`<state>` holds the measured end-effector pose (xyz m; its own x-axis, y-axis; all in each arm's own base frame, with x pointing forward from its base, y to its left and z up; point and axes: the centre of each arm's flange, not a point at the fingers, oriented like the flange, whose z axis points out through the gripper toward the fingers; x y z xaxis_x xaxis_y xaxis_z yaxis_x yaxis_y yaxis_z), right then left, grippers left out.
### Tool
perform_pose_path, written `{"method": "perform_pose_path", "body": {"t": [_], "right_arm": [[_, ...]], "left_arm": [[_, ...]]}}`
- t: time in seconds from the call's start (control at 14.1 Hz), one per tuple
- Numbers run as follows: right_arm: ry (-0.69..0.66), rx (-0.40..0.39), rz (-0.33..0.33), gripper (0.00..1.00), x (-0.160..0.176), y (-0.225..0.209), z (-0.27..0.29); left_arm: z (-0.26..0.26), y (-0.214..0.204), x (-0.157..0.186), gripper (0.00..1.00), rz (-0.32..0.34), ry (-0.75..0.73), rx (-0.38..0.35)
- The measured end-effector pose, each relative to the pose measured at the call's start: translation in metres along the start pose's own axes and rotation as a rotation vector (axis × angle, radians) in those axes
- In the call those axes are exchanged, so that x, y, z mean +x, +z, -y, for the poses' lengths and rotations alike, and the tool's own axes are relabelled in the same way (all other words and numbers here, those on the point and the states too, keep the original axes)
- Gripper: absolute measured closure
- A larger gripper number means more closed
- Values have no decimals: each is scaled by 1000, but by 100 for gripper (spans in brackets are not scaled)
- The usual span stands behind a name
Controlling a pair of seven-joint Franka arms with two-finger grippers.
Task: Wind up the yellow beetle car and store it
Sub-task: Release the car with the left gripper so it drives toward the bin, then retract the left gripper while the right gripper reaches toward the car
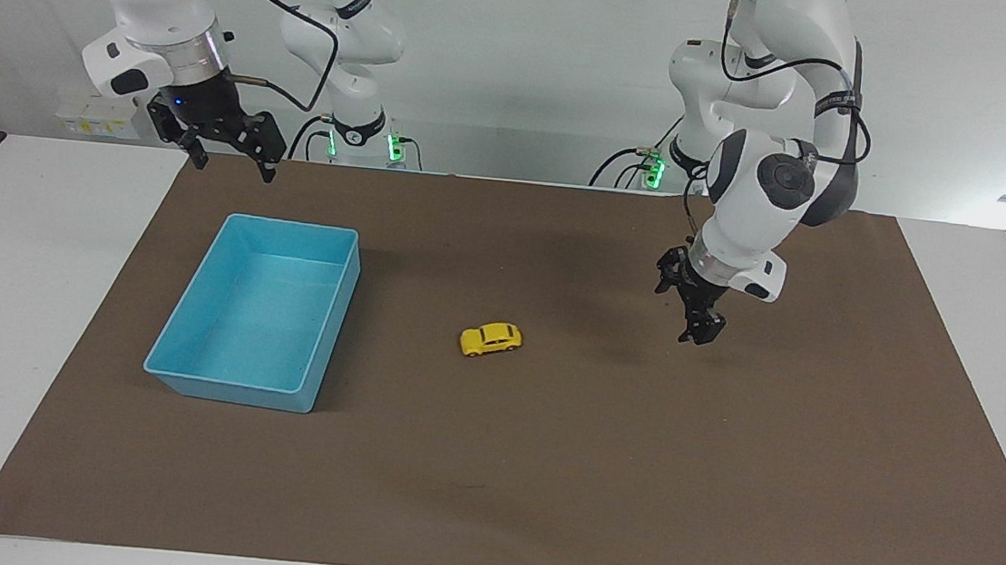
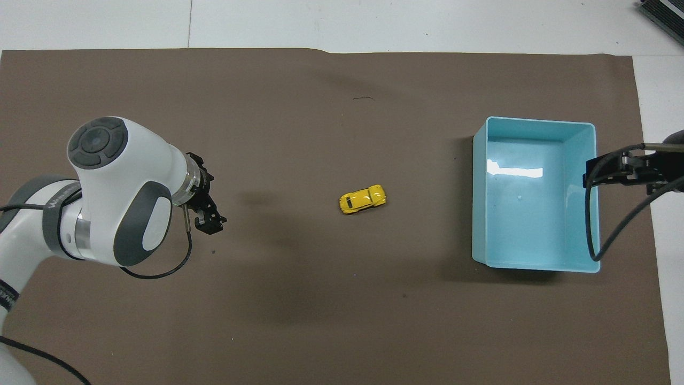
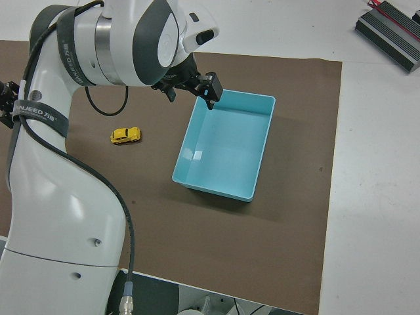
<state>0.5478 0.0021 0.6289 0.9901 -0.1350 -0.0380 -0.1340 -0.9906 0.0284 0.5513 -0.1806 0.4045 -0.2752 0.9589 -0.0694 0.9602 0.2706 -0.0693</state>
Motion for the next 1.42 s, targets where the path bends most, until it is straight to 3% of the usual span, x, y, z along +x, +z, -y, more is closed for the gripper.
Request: {"method": "perform_pose_path", "body": {"t": [0.57, 1.06, 1.42], "right_arm": [[94, 3, 3, 0, 5, 1, -52], [41, 2, 2, 0, 3, 1, -29], [8, 21, -11, 0, 10, 6, -13]], "left_arm": [[-27, -46, 7, 0, 38, 303, -90], [-48, -88, 19, 0, 34, 653, -180], [-66, -127, 51, 0, 1, 926, -230]]}}
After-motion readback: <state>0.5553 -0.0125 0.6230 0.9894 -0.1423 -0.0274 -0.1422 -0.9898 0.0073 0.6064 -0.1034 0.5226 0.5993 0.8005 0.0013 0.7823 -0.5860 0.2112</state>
